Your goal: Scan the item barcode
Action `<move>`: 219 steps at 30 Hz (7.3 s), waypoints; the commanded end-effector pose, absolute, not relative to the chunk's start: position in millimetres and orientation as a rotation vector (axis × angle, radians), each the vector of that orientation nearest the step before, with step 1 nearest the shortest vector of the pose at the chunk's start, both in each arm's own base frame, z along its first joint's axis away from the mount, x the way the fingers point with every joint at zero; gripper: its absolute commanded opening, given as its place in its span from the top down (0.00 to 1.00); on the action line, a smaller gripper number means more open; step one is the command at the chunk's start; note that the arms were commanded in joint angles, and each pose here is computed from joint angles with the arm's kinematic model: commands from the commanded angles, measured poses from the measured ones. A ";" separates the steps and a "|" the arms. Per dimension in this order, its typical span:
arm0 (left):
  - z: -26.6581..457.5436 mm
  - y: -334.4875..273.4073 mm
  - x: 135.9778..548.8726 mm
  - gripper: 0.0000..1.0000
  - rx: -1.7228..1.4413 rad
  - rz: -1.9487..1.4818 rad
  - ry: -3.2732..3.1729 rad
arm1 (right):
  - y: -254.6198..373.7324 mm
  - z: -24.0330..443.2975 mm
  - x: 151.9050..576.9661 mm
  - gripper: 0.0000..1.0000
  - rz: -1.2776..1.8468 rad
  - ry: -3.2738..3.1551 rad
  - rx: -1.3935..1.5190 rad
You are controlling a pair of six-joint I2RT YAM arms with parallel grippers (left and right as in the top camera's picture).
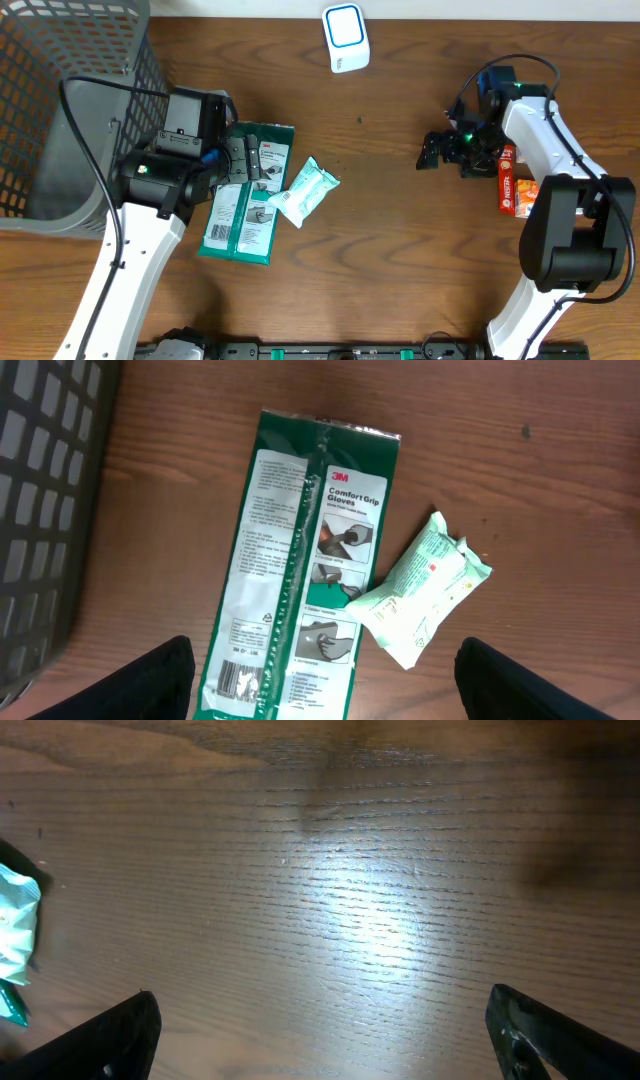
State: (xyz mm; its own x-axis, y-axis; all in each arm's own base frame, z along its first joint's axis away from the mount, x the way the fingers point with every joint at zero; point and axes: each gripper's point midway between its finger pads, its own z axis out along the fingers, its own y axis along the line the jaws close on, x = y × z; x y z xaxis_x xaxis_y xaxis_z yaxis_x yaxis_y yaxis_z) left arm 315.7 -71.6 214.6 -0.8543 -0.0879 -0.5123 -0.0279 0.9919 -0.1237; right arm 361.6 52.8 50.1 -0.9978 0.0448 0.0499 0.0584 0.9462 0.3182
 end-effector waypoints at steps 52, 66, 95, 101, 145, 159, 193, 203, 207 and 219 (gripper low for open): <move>218.2 -68.4 318.6 0.16 -0.075 -0.131 2.582 | 59.4 54.6 361.0 0.01 -0.533 -3.065 -0.045; 218.2 -68.4 318.6 0.16 -0.075 -0.131 2.582 | 59.4 54.6 361.0 0.01 -0.533 -3.065 -0.045; 218.2 -68.4 318.6 0.16 -0.075 -0.131 2.582 | 114.2 81.7 376.1 0.38 -1.050 -2.978 -0.067; 218.2 -68.4 318.6 0.16 -0.075 -0.131 2.582 | 161.6 79.9 379.7 0.97 -1.028 -2.940 -0.234; 218.3 -68.3 318.7 0.16 -0.075 -0.131 2.582 | 280.7 -21.4 328.9 0.65 -0.186 -3.214 -0.525; 218.2 -68.4 318.6 0.16 -0.075 -0.131 2.582 | 174.7 5.3 357.1 0.69 -0.034 -3.175 -0.416; 218.2 -68.4 318.6 0.16 -0.075 -0.131 2.582 | 176.7 9.2 327.7 0.23 -0.394 -2.949 -0.627; 218.2 -68.4 318.6 0.16 -0.075 -0.131 2.582 | 207.0 19.2 341.8 0.29 -0.689 -2.993 -0.334; 218.3 -68.3 318.7 0.16 -0.075 -0.131 2.582 | 203.0 29.8 348.6 0.23 -0.717 -3.020 -0.255; 218.2 -68.4 318.6 0.16 -0.075 -0.131 2.582 | 173.4 43.0 347.1 0.18 -0.690 -3.020 -0.319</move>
State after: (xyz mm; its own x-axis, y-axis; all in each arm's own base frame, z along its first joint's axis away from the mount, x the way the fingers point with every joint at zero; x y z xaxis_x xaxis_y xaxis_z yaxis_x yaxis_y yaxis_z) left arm 315.7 -71.6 214.7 -0.8541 -0.0880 -0.5126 -0.0279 0.9919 -0.1238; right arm 343.2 171.0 33.8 -0.9742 0.2030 0.0988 0.2258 0.8848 0.4077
